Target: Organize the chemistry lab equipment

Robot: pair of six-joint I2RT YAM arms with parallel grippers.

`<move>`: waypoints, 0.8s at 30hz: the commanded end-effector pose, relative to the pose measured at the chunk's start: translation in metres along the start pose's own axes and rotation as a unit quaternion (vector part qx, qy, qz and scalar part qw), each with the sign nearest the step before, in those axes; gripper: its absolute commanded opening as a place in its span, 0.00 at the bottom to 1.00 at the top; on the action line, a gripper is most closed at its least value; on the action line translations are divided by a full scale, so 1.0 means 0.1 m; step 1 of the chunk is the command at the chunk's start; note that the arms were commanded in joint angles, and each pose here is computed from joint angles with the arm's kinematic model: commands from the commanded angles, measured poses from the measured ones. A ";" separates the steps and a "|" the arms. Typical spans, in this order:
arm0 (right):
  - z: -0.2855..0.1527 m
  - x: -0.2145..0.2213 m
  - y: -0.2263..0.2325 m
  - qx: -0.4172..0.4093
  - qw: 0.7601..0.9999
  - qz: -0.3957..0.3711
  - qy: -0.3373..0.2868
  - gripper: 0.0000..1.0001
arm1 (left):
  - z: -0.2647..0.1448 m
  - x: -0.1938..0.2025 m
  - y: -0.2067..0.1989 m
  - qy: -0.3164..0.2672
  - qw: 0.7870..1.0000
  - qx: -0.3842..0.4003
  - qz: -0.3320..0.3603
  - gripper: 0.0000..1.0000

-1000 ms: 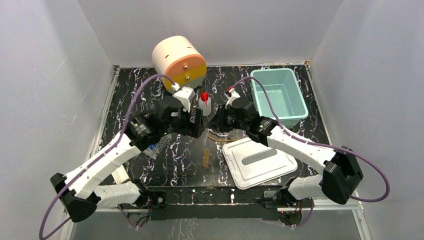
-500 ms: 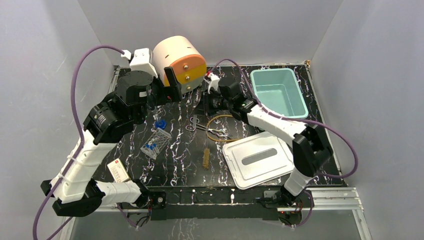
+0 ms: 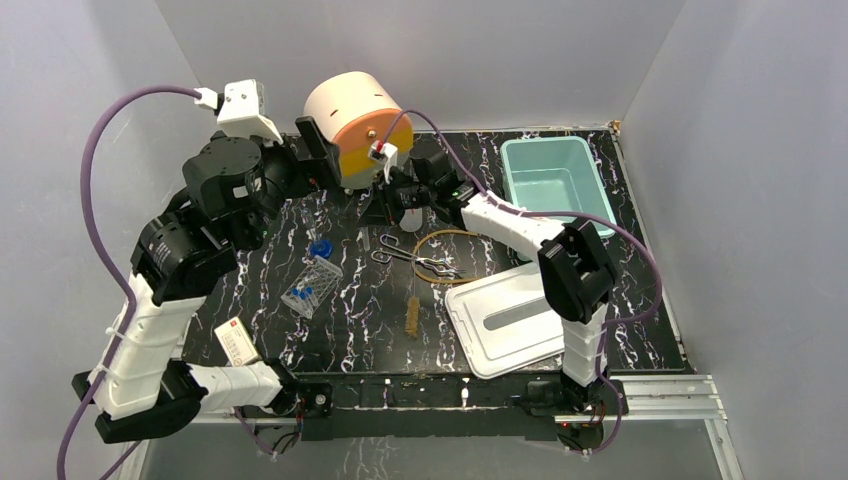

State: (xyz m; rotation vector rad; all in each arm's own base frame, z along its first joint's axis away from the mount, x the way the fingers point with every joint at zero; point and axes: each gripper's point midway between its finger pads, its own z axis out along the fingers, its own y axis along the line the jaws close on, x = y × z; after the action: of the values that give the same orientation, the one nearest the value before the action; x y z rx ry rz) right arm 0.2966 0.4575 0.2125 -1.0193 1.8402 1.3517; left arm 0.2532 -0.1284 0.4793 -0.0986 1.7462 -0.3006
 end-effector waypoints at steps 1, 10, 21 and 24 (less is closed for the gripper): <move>0.13 -0.35 0.27 -0.053 0.992 -0.105 -0.039 0.07 | -0.02 -0.18 0.08 -0.026 0.999 -0.019 0.017 0.92; 0.51 -0.35 0.40 -0.063 0.977 -0.198 -0.049 0.08 | 0.08 -0.15 -0.05 -0.009 1.000 -0.013 0.009 0.93; 0.77 -0.20 0.63 -0.121 0.944 -0.300 -0.073 0.08 | 0.02 -0.43 -0.01 -0.052 0.998 -0.023 -0.004 0.93; 0.80 -0.13 0.73 -0.143 0.932 -0.323 -0.084 0.08 | 0.03 -0.43 -0.01 -0.052 0.998 -0.025 0.001 0.93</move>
State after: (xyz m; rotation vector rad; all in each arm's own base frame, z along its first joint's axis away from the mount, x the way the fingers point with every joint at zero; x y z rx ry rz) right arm 0.2559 0.5399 0.2128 -1.4084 1.2935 1.2597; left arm 0.2704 -0.1352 0.4967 -0.1029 1.7213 -0.2474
